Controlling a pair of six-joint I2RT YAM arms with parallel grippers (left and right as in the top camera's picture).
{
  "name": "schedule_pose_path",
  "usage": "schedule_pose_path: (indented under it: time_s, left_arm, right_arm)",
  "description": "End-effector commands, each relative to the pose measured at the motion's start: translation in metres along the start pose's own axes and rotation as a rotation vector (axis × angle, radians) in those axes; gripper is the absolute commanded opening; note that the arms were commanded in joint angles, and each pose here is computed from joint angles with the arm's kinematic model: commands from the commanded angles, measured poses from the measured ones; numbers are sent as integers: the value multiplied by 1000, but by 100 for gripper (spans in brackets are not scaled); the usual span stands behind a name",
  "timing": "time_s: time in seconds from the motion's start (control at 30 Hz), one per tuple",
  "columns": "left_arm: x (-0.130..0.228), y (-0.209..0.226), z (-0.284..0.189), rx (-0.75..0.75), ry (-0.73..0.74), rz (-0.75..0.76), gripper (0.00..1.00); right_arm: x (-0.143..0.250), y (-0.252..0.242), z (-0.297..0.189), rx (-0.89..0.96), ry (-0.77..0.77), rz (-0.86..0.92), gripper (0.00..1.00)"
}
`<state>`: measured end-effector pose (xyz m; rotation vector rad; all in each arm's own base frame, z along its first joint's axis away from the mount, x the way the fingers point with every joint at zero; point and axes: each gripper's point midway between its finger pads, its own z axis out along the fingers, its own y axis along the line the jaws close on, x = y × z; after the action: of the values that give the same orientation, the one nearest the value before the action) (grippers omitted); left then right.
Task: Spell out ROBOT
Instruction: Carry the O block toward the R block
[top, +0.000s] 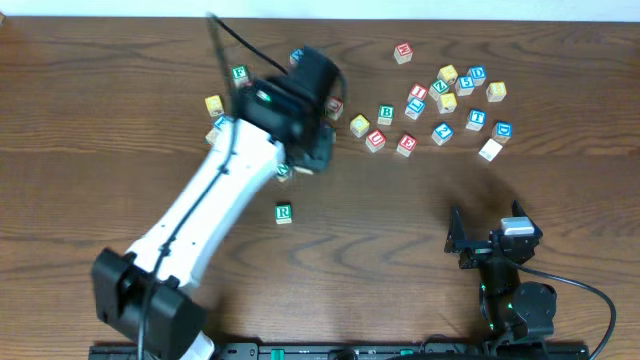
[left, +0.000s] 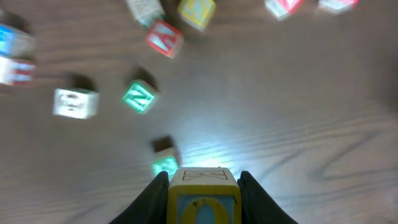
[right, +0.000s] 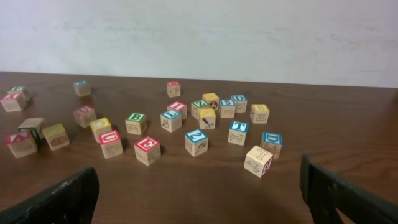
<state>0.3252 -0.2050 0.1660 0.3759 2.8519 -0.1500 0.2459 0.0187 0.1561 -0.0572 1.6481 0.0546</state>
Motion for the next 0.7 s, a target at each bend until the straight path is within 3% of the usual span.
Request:
schedule_pose_path:
  time_s: [0.0,0.3,0.43,0.67]
  left_arm:
    - [24,-7,33,-37,39,-50,7]
    - [31,-28,86,17,-52,-252,7]
    - [38,-12,97,-64,-79,-328,8]
    - [60,4,113,-127,-48,-328,8]
  right_arm:
    - [1,0,0,0,3,-10,99]
    - [1,0,0,0,3,-10,99]
    - [1,0,0,0,3,-10,99]
    - [1,0,0,0,3,-10,100]
